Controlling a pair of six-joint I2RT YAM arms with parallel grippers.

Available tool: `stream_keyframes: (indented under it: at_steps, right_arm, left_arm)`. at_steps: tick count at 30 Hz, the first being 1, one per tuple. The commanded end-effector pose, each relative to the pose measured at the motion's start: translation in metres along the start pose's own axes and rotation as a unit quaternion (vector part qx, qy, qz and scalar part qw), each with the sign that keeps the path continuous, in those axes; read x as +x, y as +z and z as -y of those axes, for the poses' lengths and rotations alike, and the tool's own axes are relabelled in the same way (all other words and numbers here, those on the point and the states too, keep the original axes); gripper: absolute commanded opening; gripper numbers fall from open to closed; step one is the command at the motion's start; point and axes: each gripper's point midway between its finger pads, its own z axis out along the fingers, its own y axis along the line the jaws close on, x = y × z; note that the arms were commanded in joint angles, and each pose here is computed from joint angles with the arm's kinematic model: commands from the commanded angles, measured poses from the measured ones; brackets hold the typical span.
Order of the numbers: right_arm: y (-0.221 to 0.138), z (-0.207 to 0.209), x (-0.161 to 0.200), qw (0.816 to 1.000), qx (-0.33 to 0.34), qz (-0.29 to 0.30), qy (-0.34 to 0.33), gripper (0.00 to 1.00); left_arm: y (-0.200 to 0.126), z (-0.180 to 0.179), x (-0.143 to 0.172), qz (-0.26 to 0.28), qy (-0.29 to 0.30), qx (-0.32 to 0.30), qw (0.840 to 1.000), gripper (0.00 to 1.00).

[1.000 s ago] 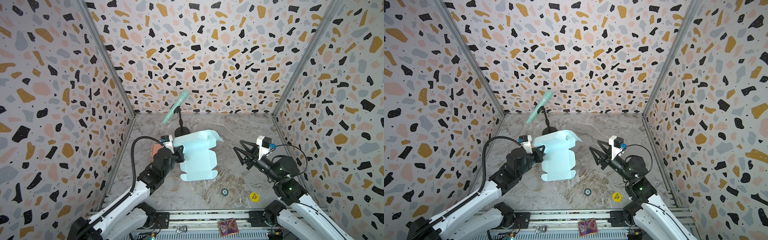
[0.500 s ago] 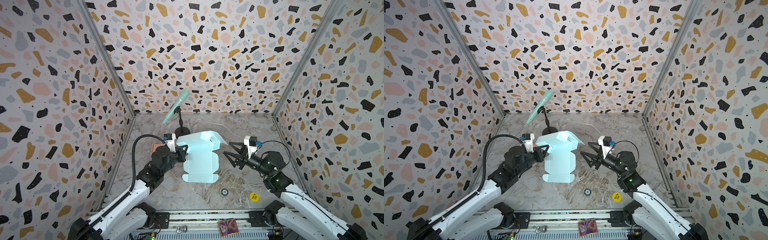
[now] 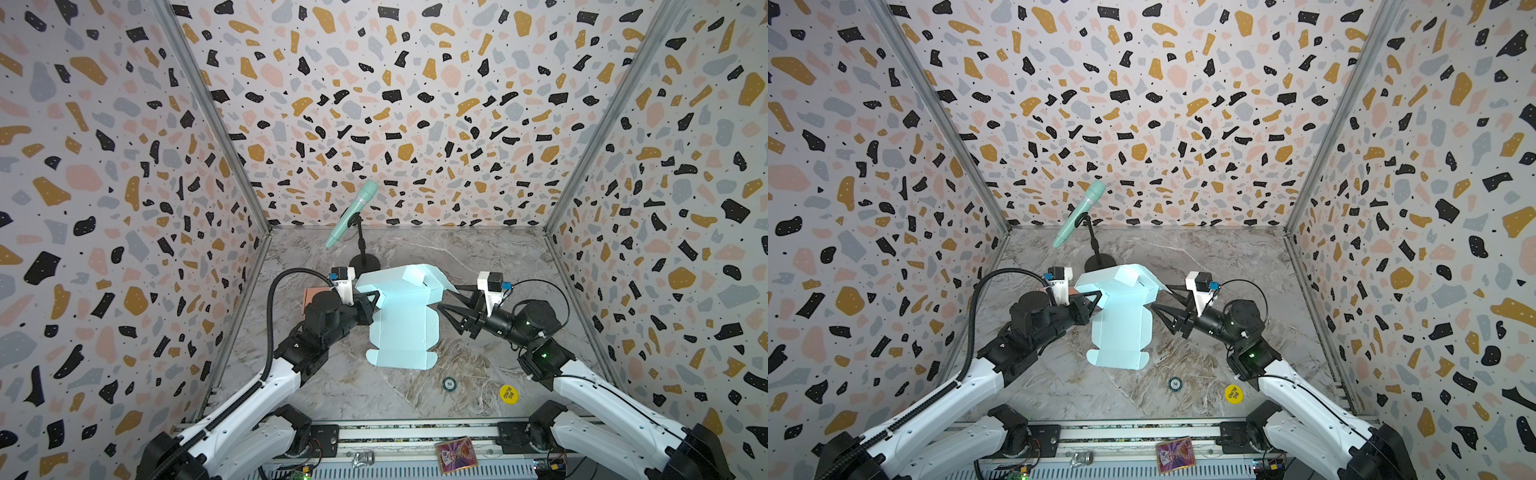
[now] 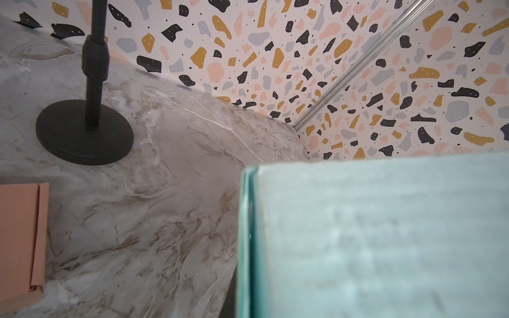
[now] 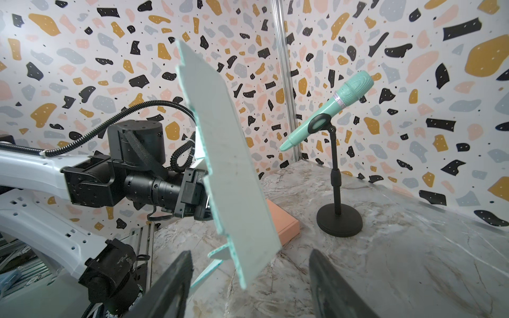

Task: Assemble paper box
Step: Fold the bottom flaps of a flat cardboard box at the center of the table.

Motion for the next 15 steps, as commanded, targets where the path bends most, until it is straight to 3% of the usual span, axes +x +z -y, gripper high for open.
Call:
stream_keyframes:
  at_steps: [1,15]
  right_arm:
    - [-0.014,-0.013,-0.032,0.998,-0.01,0.062,-0.016,0.68]
    - [-0.007,0.003,-0.025,0.999,-0.01,0.052,-0.006,0.6]
  left_arm:
    - [-0.005,0.02,-0.023,0.035,0.01,0.035,0.999,0.0]
    - [-0.005,0.027,-0.023,0.029,0.01,0.053,0.998,0.01]
